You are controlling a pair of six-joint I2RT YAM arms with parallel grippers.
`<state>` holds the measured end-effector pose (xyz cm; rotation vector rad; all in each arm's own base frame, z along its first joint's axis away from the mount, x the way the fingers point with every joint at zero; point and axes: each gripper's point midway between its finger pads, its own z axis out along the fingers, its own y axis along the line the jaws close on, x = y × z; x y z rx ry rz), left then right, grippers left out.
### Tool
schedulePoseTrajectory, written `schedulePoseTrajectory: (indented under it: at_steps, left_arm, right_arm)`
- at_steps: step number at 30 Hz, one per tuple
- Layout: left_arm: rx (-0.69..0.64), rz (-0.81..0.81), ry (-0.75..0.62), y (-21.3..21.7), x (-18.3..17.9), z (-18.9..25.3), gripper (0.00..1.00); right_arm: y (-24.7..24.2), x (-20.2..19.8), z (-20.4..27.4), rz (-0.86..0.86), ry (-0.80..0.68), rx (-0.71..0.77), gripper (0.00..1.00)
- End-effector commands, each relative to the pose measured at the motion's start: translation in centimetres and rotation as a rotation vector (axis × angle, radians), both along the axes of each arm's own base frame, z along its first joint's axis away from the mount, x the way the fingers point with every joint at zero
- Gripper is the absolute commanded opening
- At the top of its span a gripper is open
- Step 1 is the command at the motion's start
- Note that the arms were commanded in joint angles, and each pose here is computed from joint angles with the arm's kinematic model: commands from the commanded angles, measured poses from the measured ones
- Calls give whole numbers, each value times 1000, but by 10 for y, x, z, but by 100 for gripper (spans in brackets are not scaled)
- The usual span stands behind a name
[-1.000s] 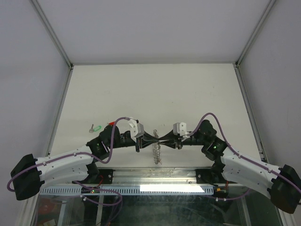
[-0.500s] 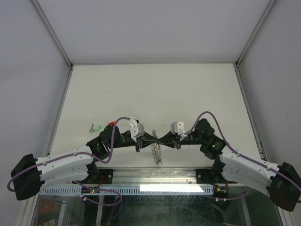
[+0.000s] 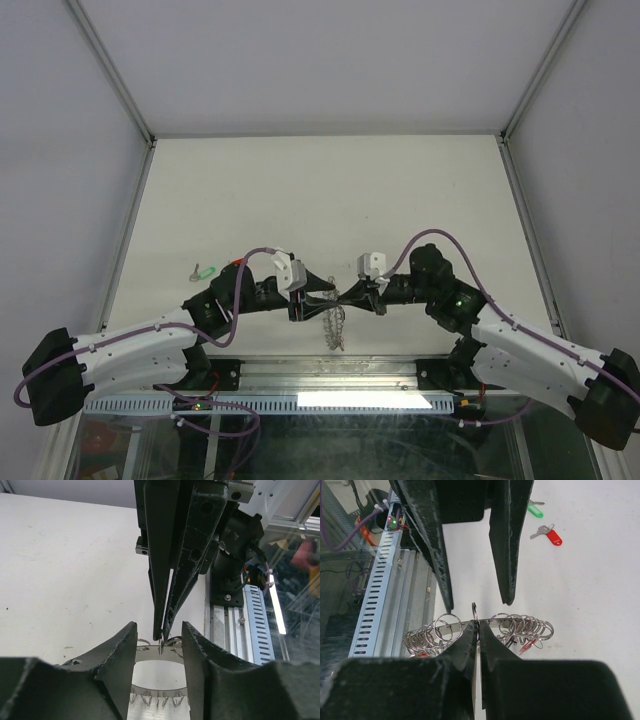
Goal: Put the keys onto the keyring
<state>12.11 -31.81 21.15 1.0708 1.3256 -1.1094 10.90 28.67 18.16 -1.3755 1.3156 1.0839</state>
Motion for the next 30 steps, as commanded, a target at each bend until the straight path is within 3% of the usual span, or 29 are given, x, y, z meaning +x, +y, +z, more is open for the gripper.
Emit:
schedulePoseTrajectory:
  at_steps: [1, 5, 10, 15, 30]
  left_arm:
    - [-75, 45, -82, 2, 11, 45, 43]
    - [-10, 39, -96, 2, 13, 41, 50]
    - [54, 23, -103, -1, 14, 28, 47]
    - [82, 18, -101, -6, 18, 19, 31]
    - [25, -3, -97, -24, 23, 25, 31]
  right_arm:
    - [-9, 13, 33, -59, -110, -53, 0]
    - [-26, 24, 21, -106, -139, -223, 0]
    - [-44, 32, 18, -145, -169, -357, 0]
    - [-42, 32, 40, -135, -189, -338, 0]
    - [-23, 30, 50, -79, -209, -310, 0]
